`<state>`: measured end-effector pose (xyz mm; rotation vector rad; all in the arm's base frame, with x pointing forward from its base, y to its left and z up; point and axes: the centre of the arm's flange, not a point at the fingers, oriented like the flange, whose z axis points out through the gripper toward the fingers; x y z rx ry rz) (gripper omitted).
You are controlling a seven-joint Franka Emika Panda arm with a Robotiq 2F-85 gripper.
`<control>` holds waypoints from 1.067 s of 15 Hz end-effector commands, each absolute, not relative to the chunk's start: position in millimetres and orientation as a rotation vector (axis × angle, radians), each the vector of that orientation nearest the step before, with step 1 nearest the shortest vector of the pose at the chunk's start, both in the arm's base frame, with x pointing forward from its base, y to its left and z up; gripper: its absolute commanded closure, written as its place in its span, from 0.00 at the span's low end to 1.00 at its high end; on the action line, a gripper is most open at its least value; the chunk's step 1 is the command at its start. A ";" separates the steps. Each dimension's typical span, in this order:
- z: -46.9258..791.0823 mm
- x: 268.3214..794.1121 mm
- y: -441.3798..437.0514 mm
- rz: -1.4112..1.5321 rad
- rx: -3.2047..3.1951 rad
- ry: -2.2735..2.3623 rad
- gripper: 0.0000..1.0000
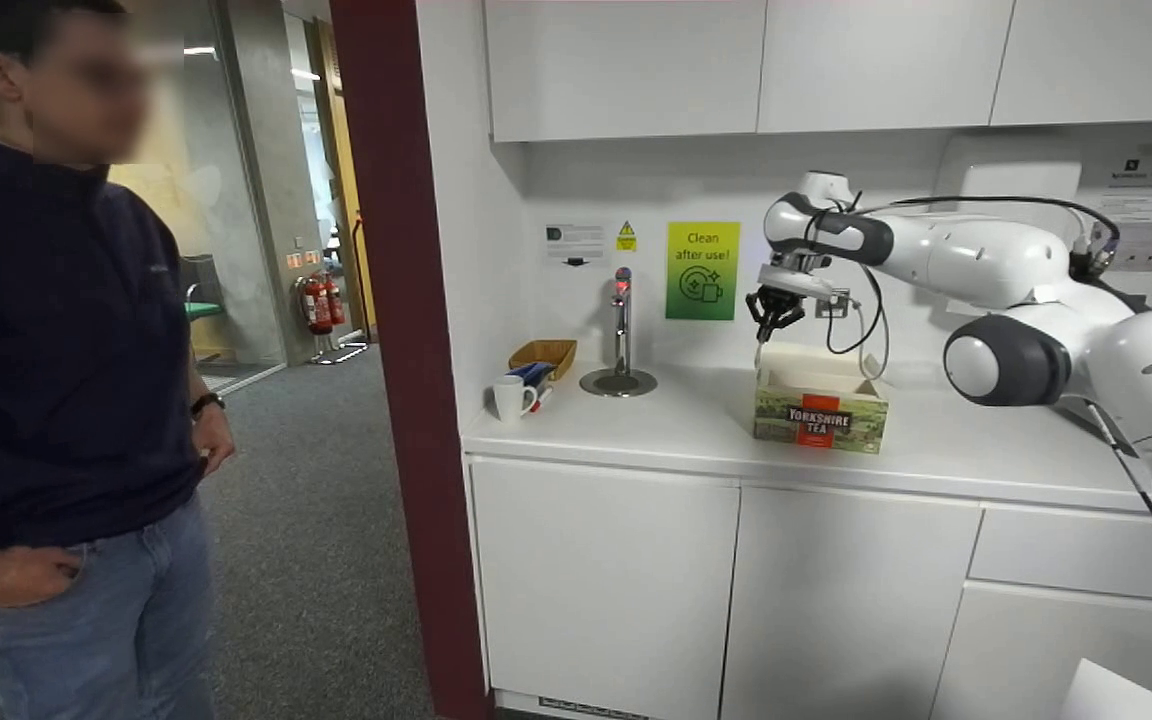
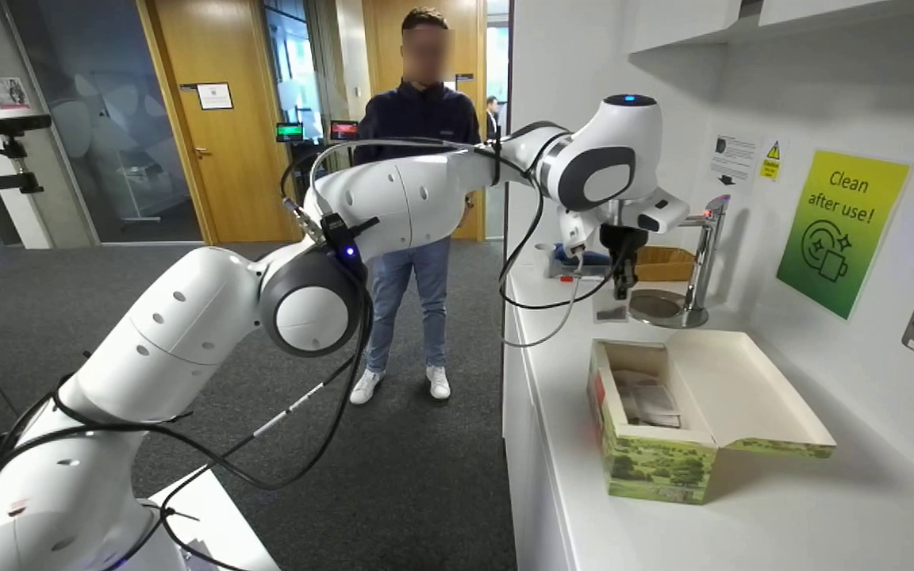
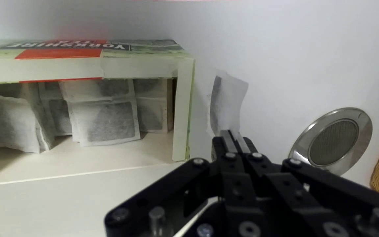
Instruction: Remove one tea bag from the open box and place it on the counter.
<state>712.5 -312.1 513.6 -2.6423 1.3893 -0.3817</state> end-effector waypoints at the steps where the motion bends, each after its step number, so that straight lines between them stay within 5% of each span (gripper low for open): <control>1: 514.0 743.9 -305.5 -0.342 -2.671 1.384 1.00; 16: 445.6 776.7 -261.1 -0.248 -2.848 1.319 1.00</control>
